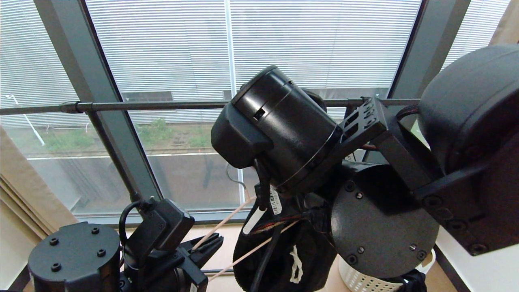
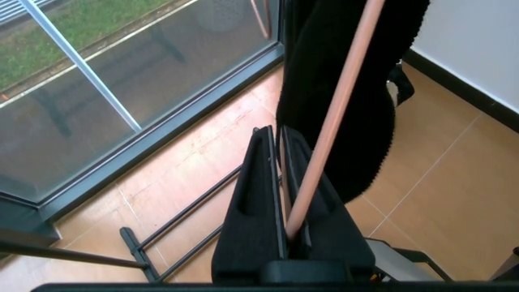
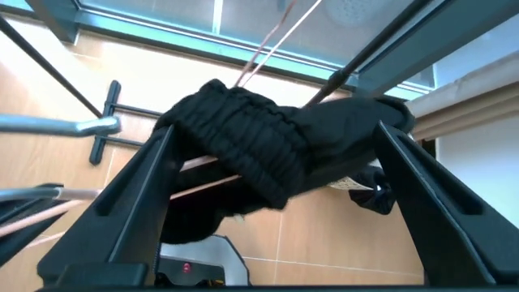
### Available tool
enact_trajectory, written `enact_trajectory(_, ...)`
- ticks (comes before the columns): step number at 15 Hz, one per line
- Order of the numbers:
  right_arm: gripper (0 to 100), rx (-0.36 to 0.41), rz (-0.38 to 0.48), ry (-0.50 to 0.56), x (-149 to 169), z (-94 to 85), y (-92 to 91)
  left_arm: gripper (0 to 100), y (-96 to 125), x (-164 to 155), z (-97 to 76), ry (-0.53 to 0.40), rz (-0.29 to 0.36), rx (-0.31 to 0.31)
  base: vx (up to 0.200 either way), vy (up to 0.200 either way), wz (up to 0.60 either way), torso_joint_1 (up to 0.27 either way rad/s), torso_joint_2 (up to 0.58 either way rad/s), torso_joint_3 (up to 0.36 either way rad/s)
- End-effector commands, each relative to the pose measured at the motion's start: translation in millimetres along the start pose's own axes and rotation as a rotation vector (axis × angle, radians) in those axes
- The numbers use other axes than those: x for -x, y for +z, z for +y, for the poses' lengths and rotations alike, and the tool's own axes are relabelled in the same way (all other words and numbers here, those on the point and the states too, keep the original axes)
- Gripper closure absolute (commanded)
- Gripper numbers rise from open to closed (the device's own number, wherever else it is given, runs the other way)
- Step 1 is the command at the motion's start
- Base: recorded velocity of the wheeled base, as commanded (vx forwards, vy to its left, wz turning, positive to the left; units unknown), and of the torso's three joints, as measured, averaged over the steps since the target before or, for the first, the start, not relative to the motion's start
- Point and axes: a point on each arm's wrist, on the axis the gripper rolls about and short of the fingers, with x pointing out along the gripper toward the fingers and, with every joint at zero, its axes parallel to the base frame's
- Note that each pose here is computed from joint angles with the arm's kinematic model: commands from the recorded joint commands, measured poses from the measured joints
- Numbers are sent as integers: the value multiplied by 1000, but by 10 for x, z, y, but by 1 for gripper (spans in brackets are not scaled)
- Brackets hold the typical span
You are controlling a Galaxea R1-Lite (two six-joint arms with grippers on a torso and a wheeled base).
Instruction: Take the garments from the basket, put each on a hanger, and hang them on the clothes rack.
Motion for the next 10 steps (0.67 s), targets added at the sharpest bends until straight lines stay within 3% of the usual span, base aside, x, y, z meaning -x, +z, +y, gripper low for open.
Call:
enact_trajectory(1, 0, 1, -5, 10, 48, -13, 5, 100, 3, 0, 1, 1, -3, 1, 0, 0, 0, 0, 0, 0)
enact_trajectory(10, 0, -14, -11, 33, 129, -97, 49, 100, -6, -4, -1, 0, 2, 0, 0, 0, 0, 0, 0, 0)
